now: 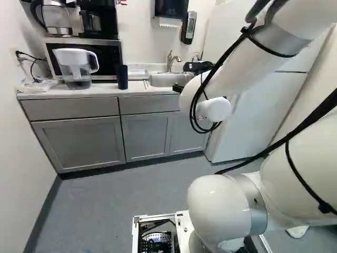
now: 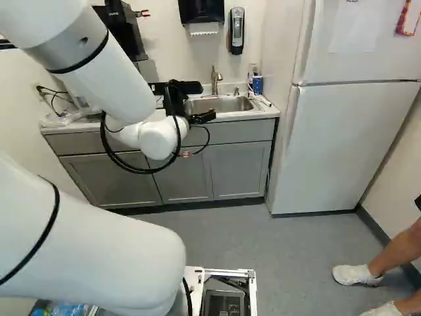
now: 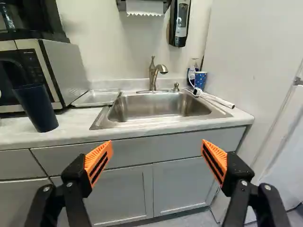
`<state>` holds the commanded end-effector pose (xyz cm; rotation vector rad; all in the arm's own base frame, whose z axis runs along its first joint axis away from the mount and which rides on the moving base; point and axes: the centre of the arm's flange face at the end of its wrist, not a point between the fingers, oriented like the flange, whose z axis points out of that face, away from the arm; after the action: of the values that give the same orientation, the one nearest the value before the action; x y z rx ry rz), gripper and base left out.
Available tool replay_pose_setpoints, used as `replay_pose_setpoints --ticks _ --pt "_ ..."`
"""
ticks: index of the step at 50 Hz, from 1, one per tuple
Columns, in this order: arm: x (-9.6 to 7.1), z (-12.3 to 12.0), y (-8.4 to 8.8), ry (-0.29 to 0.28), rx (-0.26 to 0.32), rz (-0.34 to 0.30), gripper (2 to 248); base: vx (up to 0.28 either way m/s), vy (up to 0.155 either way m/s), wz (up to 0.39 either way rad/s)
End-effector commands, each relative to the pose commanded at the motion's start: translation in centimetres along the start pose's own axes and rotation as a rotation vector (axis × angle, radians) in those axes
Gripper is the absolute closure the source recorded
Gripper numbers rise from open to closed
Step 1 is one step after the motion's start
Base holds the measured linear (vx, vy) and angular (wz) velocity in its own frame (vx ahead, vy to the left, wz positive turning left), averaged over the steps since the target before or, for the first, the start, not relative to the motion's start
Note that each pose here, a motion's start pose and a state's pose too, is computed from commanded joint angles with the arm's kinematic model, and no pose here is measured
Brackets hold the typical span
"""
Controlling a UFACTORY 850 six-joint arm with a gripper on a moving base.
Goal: Rinse the cup and place it in the tray
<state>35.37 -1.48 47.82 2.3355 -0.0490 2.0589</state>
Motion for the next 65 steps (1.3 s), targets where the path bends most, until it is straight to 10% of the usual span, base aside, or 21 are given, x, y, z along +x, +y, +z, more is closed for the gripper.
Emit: replay_pose_setpoints --ticks 65 --pt "6.5 2.7 -0.1 0.044 0.003 0.0 3 0.0 0.0 0.0"
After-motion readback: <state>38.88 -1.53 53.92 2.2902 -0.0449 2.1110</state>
